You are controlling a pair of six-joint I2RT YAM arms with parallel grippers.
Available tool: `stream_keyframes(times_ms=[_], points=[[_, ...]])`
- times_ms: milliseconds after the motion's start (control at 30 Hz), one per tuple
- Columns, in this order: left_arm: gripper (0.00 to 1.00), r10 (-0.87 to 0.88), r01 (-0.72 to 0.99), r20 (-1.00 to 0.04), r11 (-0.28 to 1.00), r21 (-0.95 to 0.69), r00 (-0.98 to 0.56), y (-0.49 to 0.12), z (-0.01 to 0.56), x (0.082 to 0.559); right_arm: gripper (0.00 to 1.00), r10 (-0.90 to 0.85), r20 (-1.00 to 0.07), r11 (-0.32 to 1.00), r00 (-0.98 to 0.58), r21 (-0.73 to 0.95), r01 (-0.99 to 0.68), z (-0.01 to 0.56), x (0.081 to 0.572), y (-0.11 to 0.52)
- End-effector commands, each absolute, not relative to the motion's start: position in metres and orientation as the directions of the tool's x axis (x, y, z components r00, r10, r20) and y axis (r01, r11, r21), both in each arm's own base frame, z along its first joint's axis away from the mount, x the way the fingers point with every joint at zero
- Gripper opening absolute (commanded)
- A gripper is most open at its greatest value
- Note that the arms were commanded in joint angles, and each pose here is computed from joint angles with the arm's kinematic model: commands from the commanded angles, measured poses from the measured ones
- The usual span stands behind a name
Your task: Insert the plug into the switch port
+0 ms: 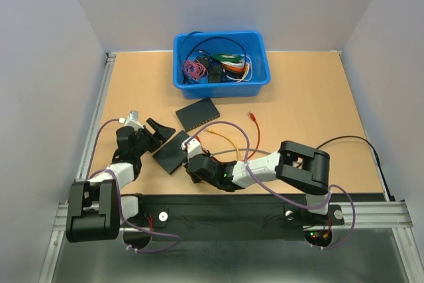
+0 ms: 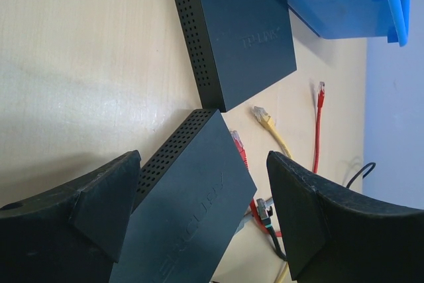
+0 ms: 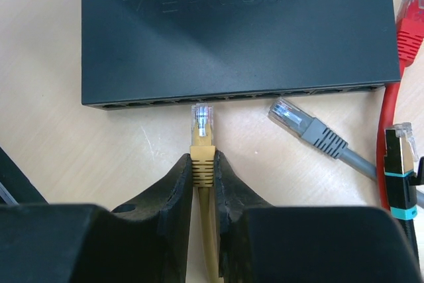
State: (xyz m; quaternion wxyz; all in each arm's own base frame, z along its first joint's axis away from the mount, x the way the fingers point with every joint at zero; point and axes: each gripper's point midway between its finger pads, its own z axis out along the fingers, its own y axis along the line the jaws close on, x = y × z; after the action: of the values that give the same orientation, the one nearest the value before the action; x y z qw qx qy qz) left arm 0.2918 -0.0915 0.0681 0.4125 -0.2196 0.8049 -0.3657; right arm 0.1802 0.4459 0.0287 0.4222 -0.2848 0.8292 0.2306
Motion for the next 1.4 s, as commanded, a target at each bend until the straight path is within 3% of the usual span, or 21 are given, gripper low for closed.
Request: stream_keyframes(times_ms=[0, 1367], points=[[0.88, -0.639, 0.003, -0.534, 0.640, -0.768, -0.553, -0.093, 0.078, 0.298, 0.00, -0.290, -0.813, 0.752, -0.504, 0.132, -0.646, 0.032, 0.182, 0.438], [0.88, -0.593, 0.054, -0.547, 0.647, -0.760, -0.591, -0.105, 0.078, 0.287, 0.00, -0.357, -0.740, 0.769, -0.570, 0.114, -0.629, 0.018, 0.200, 0.460]])
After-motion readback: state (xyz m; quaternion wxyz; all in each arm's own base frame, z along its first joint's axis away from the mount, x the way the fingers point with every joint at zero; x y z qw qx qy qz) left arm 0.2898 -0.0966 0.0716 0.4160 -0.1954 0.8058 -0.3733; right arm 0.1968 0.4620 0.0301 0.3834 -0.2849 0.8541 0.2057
